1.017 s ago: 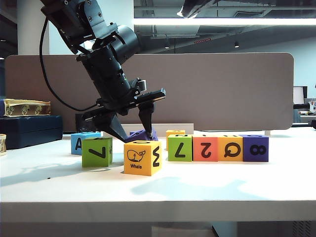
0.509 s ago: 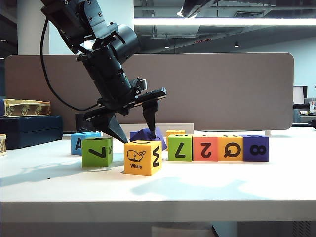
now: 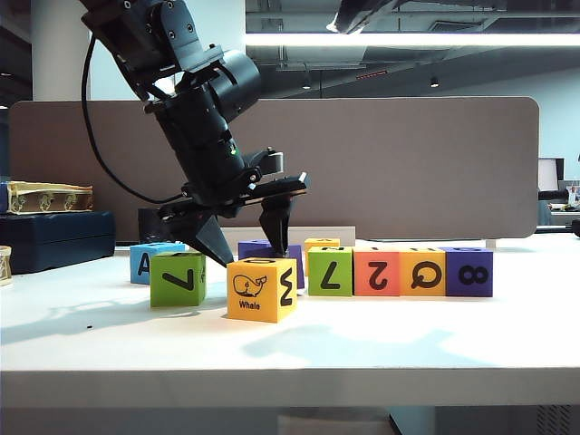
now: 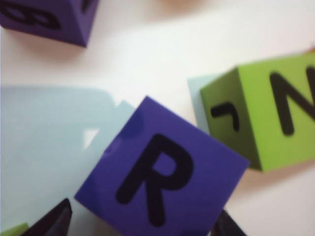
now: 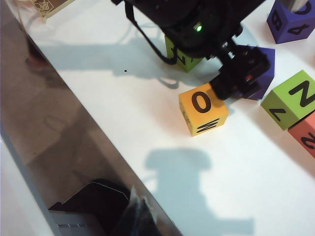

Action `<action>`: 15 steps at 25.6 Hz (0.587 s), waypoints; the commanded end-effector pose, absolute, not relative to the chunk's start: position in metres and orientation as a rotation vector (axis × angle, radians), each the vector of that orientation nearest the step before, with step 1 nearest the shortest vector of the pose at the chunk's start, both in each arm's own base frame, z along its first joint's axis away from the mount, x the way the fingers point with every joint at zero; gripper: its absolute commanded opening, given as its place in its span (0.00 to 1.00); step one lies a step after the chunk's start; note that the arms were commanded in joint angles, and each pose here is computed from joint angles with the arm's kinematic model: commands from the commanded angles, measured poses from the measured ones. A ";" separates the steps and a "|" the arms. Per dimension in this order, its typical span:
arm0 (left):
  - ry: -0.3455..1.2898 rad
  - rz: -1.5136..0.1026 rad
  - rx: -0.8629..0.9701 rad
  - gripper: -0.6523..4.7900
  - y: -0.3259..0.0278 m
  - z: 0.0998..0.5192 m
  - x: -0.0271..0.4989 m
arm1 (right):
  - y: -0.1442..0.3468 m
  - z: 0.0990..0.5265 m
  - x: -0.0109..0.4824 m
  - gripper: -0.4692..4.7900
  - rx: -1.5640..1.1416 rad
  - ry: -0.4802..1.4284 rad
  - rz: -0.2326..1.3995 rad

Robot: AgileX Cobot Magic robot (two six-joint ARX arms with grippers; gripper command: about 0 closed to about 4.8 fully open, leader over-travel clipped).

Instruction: Select the appropriate blocks from the scattered letter blocks on the table and arrange them in a row to spell out "LEARNING".

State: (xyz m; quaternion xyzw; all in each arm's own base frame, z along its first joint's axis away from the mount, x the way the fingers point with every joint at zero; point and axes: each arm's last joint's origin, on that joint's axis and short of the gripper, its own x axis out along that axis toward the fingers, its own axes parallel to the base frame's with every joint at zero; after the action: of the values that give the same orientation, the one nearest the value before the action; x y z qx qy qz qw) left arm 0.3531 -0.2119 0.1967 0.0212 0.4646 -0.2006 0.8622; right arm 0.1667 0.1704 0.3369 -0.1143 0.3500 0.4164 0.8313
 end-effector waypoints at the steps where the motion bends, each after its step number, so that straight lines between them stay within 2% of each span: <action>1: 0.961 -0.435 0.086 0.78 -0.212 0.198 0.353 | 0.170 0.340 0.167 0.09 -0.240 0.723 0.885; 3: 0.960 -0.448 0.115 0.83 -0.211 0.198 0.353 | 0.170 0.340 0.167 0.09 -0.241 0.723 0.885; 7: 0.984 -0.465 0.164 1.00 -0.211 0.200 0.351 | 0.170 0.340 0.167 0.09 -0.241 0.723 0.885; 15: 0.944 -0.494 0.206 1.00 -0.214 0.219 0.357 | 0.171 0.340 0.167 0.09 -0.240 0.723 0.885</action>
State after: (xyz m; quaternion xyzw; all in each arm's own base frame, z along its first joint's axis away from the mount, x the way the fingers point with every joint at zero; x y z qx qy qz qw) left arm 0.3564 -0.2133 0.2135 0.0858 0.4561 -0.2289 0.8557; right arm 0.1667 0.1704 0.3369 -0.1143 0.3500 0.4164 0.8313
